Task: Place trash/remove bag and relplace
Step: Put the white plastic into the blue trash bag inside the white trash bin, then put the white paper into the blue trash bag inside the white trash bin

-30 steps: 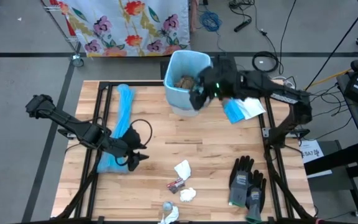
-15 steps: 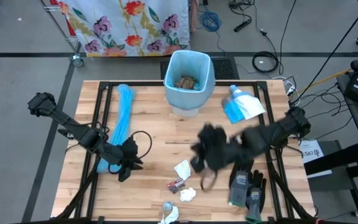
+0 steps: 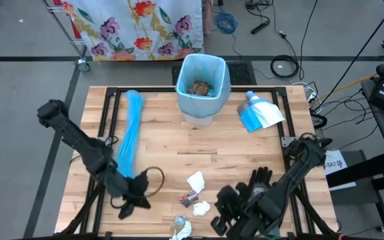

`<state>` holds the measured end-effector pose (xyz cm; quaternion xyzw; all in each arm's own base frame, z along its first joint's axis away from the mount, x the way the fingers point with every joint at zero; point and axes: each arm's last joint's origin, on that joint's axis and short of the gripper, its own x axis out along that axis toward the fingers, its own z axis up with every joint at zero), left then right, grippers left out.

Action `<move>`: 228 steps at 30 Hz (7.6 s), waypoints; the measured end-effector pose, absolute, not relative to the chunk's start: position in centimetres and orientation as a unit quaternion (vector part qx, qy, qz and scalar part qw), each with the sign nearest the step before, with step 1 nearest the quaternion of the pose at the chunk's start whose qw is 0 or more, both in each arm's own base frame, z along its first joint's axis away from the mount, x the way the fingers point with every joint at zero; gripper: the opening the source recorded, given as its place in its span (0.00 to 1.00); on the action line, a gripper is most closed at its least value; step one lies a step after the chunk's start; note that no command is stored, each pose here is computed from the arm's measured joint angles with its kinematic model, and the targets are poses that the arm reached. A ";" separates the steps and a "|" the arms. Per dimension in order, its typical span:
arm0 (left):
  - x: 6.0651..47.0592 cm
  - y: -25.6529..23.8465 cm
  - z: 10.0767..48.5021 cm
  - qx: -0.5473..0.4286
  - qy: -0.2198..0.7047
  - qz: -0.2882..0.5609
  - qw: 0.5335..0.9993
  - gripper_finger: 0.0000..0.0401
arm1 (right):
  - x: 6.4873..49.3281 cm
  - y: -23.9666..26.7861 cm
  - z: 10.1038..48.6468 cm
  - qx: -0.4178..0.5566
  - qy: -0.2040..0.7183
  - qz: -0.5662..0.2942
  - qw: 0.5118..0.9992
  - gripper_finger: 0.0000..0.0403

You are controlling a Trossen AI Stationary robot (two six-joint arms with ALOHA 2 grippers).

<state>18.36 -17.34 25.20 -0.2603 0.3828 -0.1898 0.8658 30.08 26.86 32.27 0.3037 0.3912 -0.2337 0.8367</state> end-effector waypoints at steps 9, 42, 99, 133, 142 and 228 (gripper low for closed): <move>20.6 -24.0 22.8 -0.282 0.389 -0.205 0.853 0.00 | 30.1 30.7 28.6 0.297 0.423 -0.206 0.831 0.00; 32.3 -25.0 11.9 -0.331 0.513 -0.038 0.791 0.00 | 26.8 36.2 26.8 0.310 0.434 -0.134 0.835 0.00; 27.7 -12.9 22.4 -0.288 0.469 0.137 0.823 0.57 | 28.9 33.3 26.7 0.300 0.346 -0.234 0.858 0.00; 31.7 -14.7 16.7 -0.353 0.484 0.156 0.786 0.06 | 26.6 35.3 26.6 0.261 0.363 -0.190 0.874 0.00; 32.0 -15.4 24.3 -0.323 0.447 0.109 0.827 0.06 | 27.4 34.1 23.8 0.201 0.426 -0.245 0.847 0.00; 30.0 -8.2 34.3 -0.266 0.389 0.189 0.862 0.56 | 29.5 12.4 21.6 0.104 0.443 0.050 0.889 0.00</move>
